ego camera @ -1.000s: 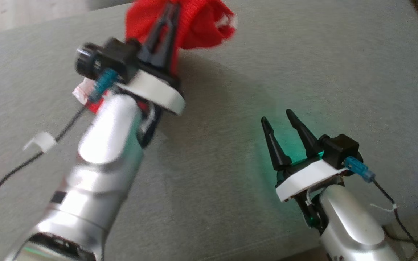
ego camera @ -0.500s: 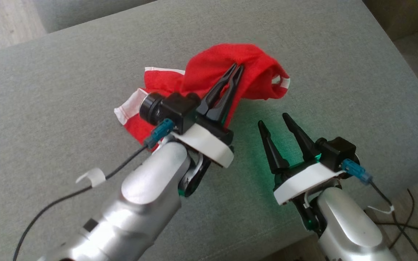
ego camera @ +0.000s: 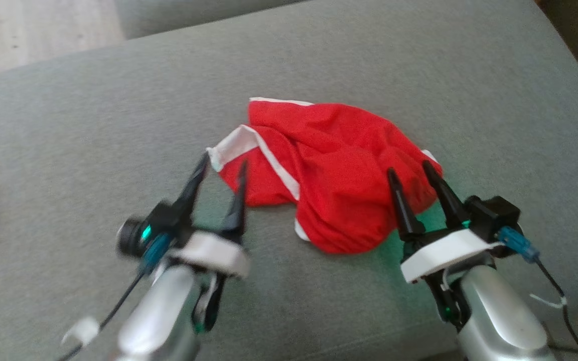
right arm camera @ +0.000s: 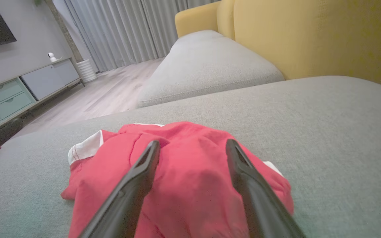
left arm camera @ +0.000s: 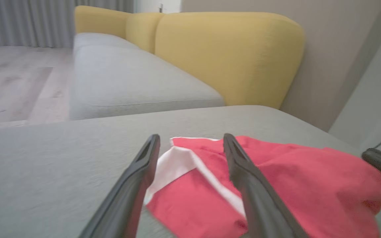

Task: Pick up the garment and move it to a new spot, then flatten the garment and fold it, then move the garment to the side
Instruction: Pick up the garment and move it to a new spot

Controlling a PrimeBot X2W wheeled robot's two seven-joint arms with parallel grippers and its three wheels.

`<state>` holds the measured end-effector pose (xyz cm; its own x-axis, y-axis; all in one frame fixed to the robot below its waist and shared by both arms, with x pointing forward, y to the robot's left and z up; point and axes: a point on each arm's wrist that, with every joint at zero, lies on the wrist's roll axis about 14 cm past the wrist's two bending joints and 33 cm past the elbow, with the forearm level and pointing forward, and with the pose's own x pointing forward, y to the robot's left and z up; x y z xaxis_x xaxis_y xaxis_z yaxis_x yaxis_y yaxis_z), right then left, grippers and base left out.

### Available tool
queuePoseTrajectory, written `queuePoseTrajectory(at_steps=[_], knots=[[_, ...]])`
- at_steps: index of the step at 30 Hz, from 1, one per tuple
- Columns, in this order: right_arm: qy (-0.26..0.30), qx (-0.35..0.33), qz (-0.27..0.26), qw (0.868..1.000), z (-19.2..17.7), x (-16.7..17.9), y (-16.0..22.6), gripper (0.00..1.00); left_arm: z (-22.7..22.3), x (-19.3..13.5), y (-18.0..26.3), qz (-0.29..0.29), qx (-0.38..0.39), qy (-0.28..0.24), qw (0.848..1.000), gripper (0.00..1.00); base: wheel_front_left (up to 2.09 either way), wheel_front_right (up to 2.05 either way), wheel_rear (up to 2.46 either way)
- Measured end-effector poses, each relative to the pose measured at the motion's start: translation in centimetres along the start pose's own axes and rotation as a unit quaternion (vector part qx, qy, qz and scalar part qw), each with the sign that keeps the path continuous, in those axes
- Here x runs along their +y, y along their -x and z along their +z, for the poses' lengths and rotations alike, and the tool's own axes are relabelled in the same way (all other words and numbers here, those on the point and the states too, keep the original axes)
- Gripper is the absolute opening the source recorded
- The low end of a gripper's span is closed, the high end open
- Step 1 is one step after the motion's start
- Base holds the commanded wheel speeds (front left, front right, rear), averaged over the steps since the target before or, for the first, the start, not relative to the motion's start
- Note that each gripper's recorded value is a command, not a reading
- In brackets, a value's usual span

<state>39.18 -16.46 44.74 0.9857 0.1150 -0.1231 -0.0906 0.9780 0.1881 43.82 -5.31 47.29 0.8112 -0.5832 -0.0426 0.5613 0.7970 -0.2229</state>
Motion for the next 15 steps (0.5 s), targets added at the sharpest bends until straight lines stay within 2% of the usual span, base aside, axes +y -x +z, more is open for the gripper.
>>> queuePoseTrajectory(at_steps=[8,15], knots=[[-0.001,-0.005,0.012,1.000,0.1,1.1,-0.3,1.00,-1.3,8.1,7.5,0.161,0.003,0.007,0.987,1.00,0.00,0.00,0.00],[-0.003,0.001,0.018,1.000,-0.5,1.8,0.8,1.00,-2.1,10.6,13.4,0.234,0.008,0.002,0.972,1.00,0.00,0.00,0.00]])
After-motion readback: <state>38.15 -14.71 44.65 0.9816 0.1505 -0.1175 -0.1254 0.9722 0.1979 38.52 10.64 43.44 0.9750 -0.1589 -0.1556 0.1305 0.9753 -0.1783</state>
